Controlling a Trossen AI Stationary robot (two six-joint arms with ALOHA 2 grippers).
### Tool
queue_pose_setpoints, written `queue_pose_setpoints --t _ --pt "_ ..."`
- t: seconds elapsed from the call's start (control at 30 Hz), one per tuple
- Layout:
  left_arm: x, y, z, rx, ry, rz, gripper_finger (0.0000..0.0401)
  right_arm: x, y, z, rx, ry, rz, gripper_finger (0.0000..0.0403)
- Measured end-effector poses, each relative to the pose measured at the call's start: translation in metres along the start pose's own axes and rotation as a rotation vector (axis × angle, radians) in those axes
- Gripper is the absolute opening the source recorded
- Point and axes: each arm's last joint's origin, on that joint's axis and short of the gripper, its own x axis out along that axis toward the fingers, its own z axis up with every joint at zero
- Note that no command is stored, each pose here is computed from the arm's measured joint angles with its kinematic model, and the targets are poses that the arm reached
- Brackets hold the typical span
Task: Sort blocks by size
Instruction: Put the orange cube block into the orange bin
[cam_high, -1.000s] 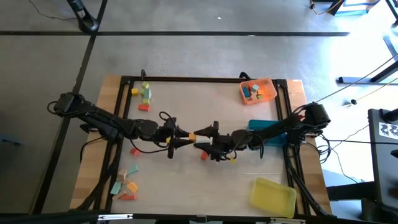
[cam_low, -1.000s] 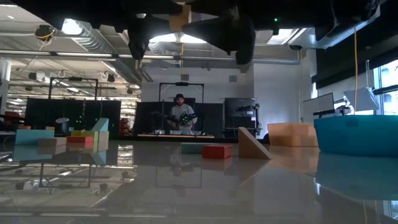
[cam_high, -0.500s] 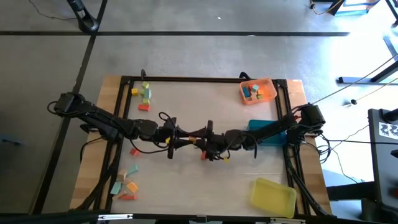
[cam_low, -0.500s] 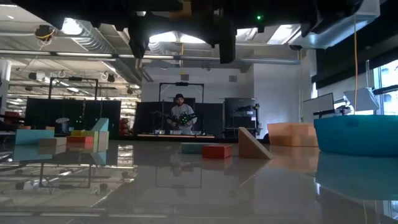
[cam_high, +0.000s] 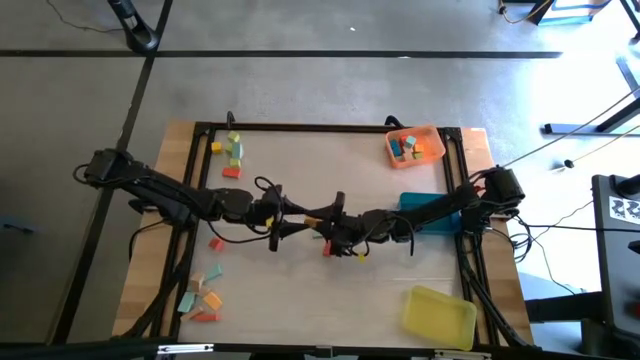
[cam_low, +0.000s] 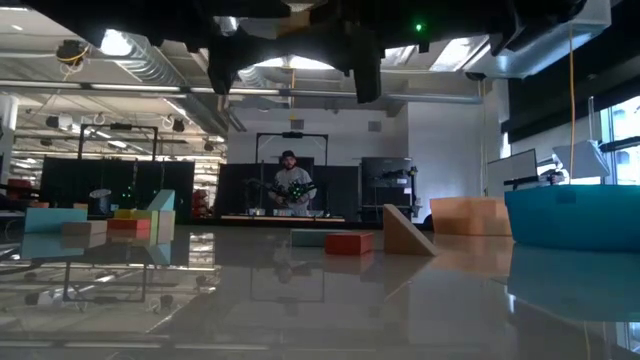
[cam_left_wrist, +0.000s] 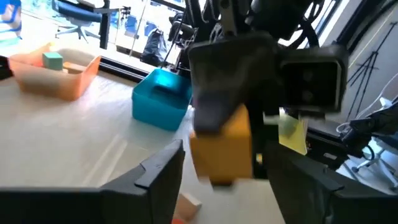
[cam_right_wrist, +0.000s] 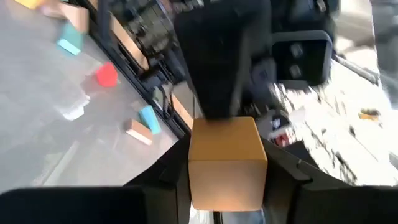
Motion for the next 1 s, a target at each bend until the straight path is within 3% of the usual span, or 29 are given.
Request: queue_pose_setpoints --t 0.13,0.3,0.47,0.7,1.0 --pt "-0.021 0.002 0.009 0.041 0.058 0.035 0.0218 -0.011 -0.011 0.009 0.053 0.074 -0.049 0.0132" --pt "-0.048 0.011 0.008 0.062 0.167 0.220 0.0218 -0.030 -0.036 0.011 0.095 0.240 -0.079 0.0132" --pt "-0.064 0.019 -0.004 0.041 0.284 0.388 0.0219 -0.054 -0.069 -0.007 0.166 0.459 -0.115 0.0132" --pt "-0.065 0.024 -0.013 0.016 0.336 0.481 0.0219 -0.089 -0.121 -0.068 0.369 0.796 -0.209 0.0132" --pt "-0.059 0.026 -0.019 0.034 0.371 0.501 0.0219 -0.113 -0.157 -0.162 0.707 1.134 -0.236 0.0132"
